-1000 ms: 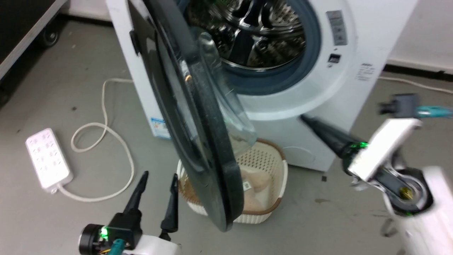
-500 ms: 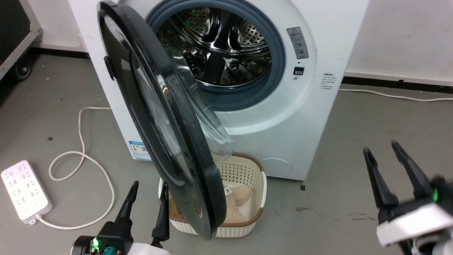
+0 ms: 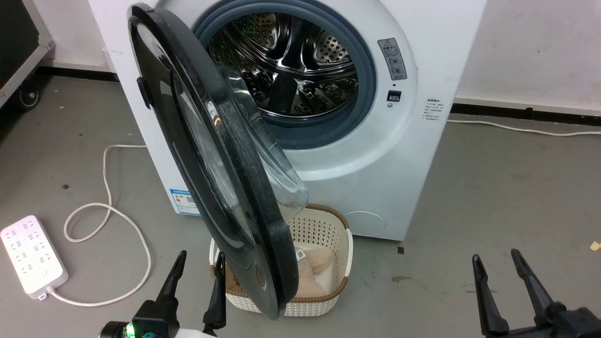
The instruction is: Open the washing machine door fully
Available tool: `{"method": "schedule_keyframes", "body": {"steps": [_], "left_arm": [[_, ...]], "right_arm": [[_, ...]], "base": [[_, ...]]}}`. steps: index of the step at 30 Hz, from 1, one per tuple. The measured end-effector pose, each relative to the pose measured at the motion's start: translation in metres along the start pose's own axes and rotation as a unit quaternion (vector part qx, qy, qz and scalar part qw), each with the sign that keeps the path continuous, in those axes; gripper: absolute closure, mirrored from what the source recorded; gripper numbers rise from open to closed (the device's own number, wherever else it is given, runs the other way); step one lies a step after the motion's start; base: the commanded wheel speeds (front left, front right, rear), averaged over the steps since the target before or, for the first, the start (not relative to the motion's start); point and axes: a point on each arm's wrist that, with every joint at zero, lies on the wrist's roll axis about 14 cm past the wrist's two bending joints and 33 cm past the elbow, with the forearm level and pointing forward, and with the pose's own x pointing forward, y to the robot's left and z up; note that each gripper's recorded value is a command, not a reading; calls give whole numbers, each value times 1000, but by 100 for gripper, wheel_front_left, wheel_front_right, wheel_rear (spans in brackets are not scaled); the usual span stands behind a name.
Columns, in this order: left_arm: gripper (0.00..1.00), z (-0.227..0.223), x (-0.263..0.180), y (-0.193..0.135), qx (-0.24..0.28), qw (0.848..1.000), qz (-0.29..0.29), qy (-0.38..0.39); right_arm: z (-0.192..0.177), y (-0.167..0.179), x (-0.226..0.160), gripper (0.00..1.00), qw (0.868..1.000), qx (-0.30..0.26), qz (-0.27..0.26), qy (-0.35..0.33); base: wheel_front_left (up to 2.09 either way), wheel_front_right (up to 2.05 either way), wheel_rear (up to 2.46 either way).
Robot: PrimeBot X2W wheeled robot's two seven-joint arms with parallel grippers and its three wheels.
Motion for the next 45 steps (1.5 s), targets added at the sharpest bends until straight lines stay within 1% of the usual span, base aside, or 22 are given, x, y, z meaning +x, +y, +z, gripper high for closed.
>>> {"method": "schedule_keyframes", "body": {"steps": [6, 7, 8, 9, 13, 19, 21, 24, 27, 29, 30, 31, 32, 35, 38, 40, 43, 45], "left_arm": [[0, -1, 1, -3, -3, 1000, -3, 0], [27, 0, 2, -3, -3, 1000, -3, 0], [27, 0, 2, -4, -3, 1000, -4, -1], [100, 1, 2, -4, -3, 1000, -4, -2], [100, 19, 4, -1, -4, 1000, 1, -31], [100, 76, 6, 14, -20, 992, 31, -119], [100, 102, 7, 15, -31, 986, 34, -160], [100, 150, 7, 7, -46, 971, 23, -234], [100, 192, 5, -12, -52, 957, -9, -286], [100, 209, 4, -29, -55, 952, -37, -300], [100, 209, 4, -29, -55, 952, -37, -300], [100, 215, 4, -47, -56, 951, -65, -296], [100, 214, 5, -57, -57, 953, -80, -288], [100, 198, 8, -88, -66, 959, -127, -245], [100, 168, 12, -115, -78, 966, -166, -183], [100, 143, 11, -131, -98, 968, -187, -134], [100, 106, 10, -149, -116, 970, -205, -64], [100, 83, 10, -154, -115, 971, -206, -24]], "right_arm": [[0, -1, -3, 0, 1000, 6, -8, -3], [0, -1, -3, 0, 1000, 6, -8, -3], [1, -1, -3, 0, 1000, 5, -8, -3], [0, -1, -3, 0, 1000, 3, -8, -3], [1, -1, -3, 0, 1000, 1, -7, -4], [6, -3, -4, 0, 1000, 4, -10, -13], [8, -3, -4, 0, 1000, 4, -11, -15], [10, -4, -5, 0, 1000, 7, -13, -19], [10, -4, -6, 0, 1000, 8, -14, -20], [10, -4, -7, 0, 1000, 11, -15, -19], [10, -4, -7, 0, 1000, 11, -15, -19], [9, -4, -7, 0, 1000, 13, -15, -18], [8, -4, -8, 0, 1000, 14, -15, -17], [5, -9, -9, 0, 1000, 16, -24, -11], [1, -13, -11, 0, 999, 18, -31, -5], [-1, -14, -12, 0, 999, 20, -33, -2], [-4, -15, -13, 0, 999, 21, -36, 2], [-5, -16, -13, 0, 999, 22, -38, 5]], "base": [[0, 0, 0], [0, 0, 0], [0, 0, 0], [0, 0, 0], [0, 0, 0], [0, 0, 0], [0, 0, 0], [0, 0, 0], [0, 0, 0], [0, 0, 0], [0, 0, 0], [0, 0, 0], [0, 0, 0], [0, 0, 0], [0, 0, 0], [0, 0, 0], [0, 0, 0], [0, 0, 0]]}}
